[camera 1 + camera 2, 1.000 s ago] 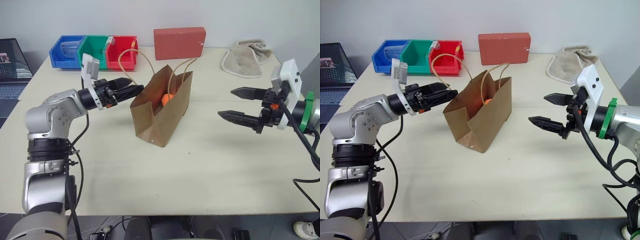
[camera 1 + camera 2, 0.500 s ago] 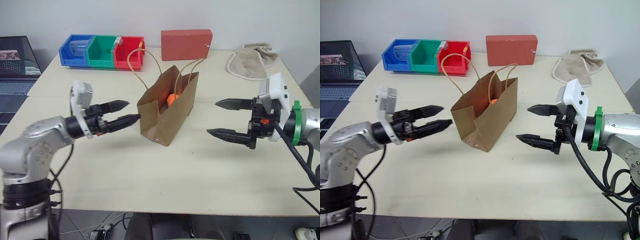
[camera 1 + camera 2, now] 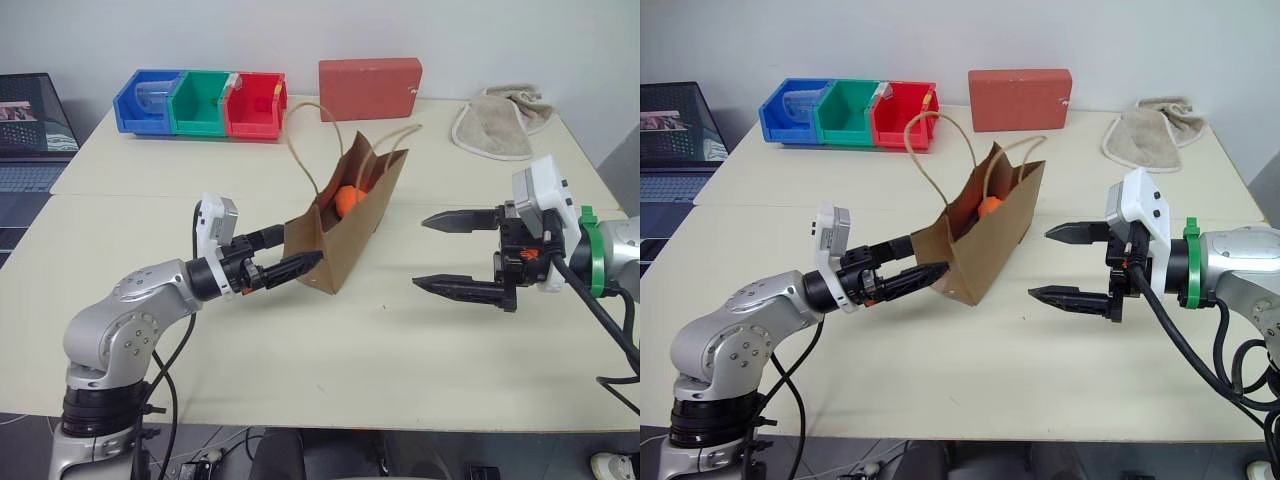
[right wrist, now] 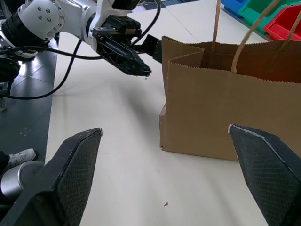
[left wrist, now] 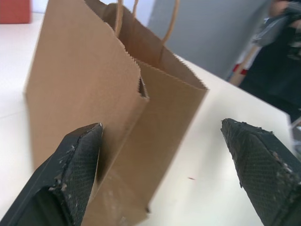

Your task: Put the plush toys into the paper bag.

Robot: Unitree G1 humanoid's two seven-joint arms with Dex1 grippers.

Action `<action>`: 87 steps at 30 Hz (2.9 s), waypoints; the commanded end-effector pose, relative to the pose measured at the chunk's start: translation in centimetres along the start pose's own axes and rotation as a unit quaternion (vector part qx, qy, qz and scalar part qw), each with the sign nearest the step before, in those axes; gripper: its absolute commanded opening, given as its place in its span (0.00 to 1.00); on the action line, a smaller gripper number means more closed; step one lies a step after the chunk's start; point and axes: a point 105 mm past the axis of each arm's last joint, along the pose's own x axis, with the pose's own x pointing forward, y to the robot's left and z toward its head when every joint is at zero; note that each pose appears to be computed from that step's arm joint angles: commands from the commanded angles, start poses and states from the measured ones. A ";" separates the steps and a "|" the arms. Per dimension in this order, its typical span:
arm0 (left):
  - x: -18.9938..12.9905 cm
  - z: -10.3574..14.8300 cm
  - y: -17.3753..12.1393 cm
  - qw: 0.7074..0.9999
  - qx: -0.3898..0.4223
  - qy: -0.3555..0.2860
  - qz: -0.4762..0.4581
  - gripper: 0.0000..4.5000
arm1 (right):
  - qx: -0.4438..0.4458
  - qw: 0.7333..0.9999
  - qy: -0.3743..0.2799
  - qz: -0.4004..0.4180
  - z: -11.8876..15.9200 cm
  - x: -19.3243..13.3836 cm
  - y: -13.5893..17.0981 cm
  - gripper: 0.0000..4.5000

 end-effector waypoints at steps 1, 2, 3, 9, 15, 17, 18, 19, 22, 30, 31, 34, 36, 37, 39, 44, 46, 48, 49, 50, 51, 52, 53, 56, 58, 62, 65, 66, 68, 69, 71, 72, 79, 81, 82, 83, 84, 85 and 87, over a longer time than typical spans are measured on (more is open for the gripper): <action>0.5 0.3 -0.7 1.000 0.026 -0.001 -0.013 0.96 | -0.028 1.000 -0.004 0.001 0.9 -0.3 0.4 1.00; 0.7 0.1 -0.6 1.000 0.028 0.001 -0.008 0.96 | -0.028 1.000 -0.003 0.001 0.8 -0.3 0.4 1.00; 1.1 -0.2 -0.6 0.999 0.034 0.005 -0.007 0.96 | -0.028 1.000 -0.004 0.001 0.9 -0.3 0.5 1.00; 4.4 -1.0 0.5 0.996 0.069 -0.029 0.045 0.96 | -0.031 0.999 -0.003 0.006 1.0 -0.2 0.7 1.00; 5.6 -0.6 1.3 0.989 0.097 -0.066 0.085 0.96 | -0.031 0.999 -0.004 0.010 1.1 0.0 0.8 1.00; 5.6 -0.2 1.6 0.988 0.098 -0.079 0.093 0.96 | -0.031 0.999 -0.006 0.011 1.1 0.0 0.8 1.00; 5.7 -0.1 1.6 0.987 0.100 -0.084 0.096 0.96 | -0.031 0.999 -0.006 0.012 1.1 0.1 0.8 1.00; 5.7 0.0 1.6 0.986 0.102 -0.087 0.096 0.96 | -0.031 0.999 -0.007 0.012 1.1 0.1 0.9 1.00; 5.5 0.3 1.6 0.985 0.113 -0.095 0.093 0.88 | -0.035 0.999 -0.009 0.010 1.1 0.2 0.8 1.00; 5.0 -0.2 1.7 0.986 0.113 -0.083 0.085 0.36 | -0.064 0.997 -0.029 -0.016 1.5 0.5 0.2 1.00; 4.8 -0.2 2.0 0.986 0.114 -0.081 0.088 0.28 | -0.072 0.996 -0.036 -0.023 1.6 0.6 0.1 1.00; 4.5 -0.1 2.7 0.985 0.120 -0.078 0.093 0.07 | -0.084 0.995 -0.043 -0.030 1.6 0.7 0.1 1.00; 4.4 0.1 3.2 0.985 0.131 -0.072 0.090 0.01 | -0.086 0.995 -0.041 -0.034 1.4 0.6 0.1 1.00; 4.4 0.2 3.4 0.985 0.135 -0.069 0.087 0.01 | -0.088 0.995 -0.040 -0.037 1.4 0.5 0.1 1.00; 4.4 0.3 3.5 0.985 0.140 -0.066 0.074 0.01 | -0.087 0.995 -0.038 -0.041 1.4 0.2 0.1 1.00; 5.9 1.7 1.8 0.988 0.126 -0.040 -0.080 0.01 | -0.063 0.995 -0.021 -0.068 1.4 -3.2 1.6 1.00; 6.3 1.9 1.1 0.983 0.124 -0.026 -0.132 0.01 | -0.050 0.995 -0.007 -0.080 1.1 -4.1 2.1 1.00; 6.8 2.1 0.6 0.976 0.111 -0.010 -0.185 0.01 | -0.040 0.994 0.006 -0.100 0.9 -5.0 2.8 1.00; 7.0 2.2 0.4 0.974 0.107 -0.005 -0.202 0.01 | -0.036 0.994 0.011 -0.107 0.9 -5.3 3.0 1.00; 7.2 2.4 0.3 0.972 0.091 -0.007 -0.217 0.01 | -0.031 0.993 0.017 -0.115 0.8 -5.6 3.3 1.00; 7.5 2.3 0.1 0.968 0.091 0.002 -0.235 0.01 | -0.029 0.991 0.024 -0.127 0.6 -6.0 3.4 1.00; 7.8 1.7 0.0 0.963 0.100 0.018 -0.249 0.01 | -0.026 0.989 0.032 -0.140 0.5 -6.4 3.6 1.00; 8.0 1.3 0.0 0.959 0.108 0.030 -0.259 0.01 | -0.025 0.988 0.038 -0.149 0.4 -6.7 3.7 1.00; 8.7 0.1 0.3 0.956 0.126 0.044 -0.260 0.01 | -0.022 0.985 0.042 -0.164 0.2 -6.9 3.8 1.00; 9.2 -0.4 0.8 0.957 0.141 0.050 -0.247 0.01 | -0.022 0.985 0.039 -0.166 0.2 -6.7 3.9 1.00; 9.5 -0.4 1.5 0.960 0.157 0.044 -0.227 0.05 | -0.019 0.986 0.039 -0.164 0.2 -6.5 4.0 1.00; 9.1 0.1 1.9 0.961 0.161 0.039 -0.222 0.22 | -0.019 0.986 0.040 -0.159 0.1 -6.3 3.8 1.00; 8.8 0.2 1.9 0.961 0.164 0.040 -0.220 0.29 | -0.020 0.987 0.041 -0.156 0.1 -6.3 3.7 1.00; 7.9 0.3 2.0 0.962 0.161 0.046 -0.217 0.44 | -0.023 0.987 0.043 -0.152 0.2 -6.2 3.5 1.00; 7.4 0.4 2.1 0.962 0.164 0.049 -0.211 0.51 | -0.026 0.987 0.043 -0.151 0.3 -6.2 3.3 1.00; 6.5 0.6 2.3 0.966 0.164 0.054 -0.195 0.66 | -0.031 0.987 0.049 -0.148 0.2 -6.2 3.0 1.00; 6.2 0.6 2.4 0.967 0.161 0.058 -0.186 0.72 | -0.034 0.987 0.054 -0.146 0.1 -6.2 2.9 1.00; -1.4 1.8 4.3 0.959 0.231 0.158 -0.055 0.93 | -0.051 0.983 0.091 -0.151 0.3 -9.2 0.1 1.00; -3.8 2.5 4.6 0.949 0.247 0.193 -0.023 0.93 | -0.052 0.980 0.113 -0.153 0.3 -10.9 -0.6 1.00; -4.9 3.2 4.7 0.949 0.247 0.196 -0.007 0.93 | -0.053 0.979 0.122 -0.156 0.5 -11.8 -1.0 1.00; -5.5 3.7 4.7 0.950 0.245 0.195 0.003 0.93 | -0.054 0.978 0.127 -0.157 0.6 -12.4 -1.2 1.00; -6.0 4.1 4.8 0.949 0.247 0.197 0.014 0.93 | -0.057 0.977 0.134 -0.159 0.6 -13.0 -1.4 1.00; -6.3 4.3 4.9 0.948 0.248 0.198 0.021 0.93 | -0.059 0.976 0.139 -0.159 0.7 -13.4 -1.5 1.00; -7.1 4.5 5.0 0.945 0.250 0.206 0.034 0.93 | -0.063 0.974 0.147 -0.159 0.7 -14.1 -1.9 1.00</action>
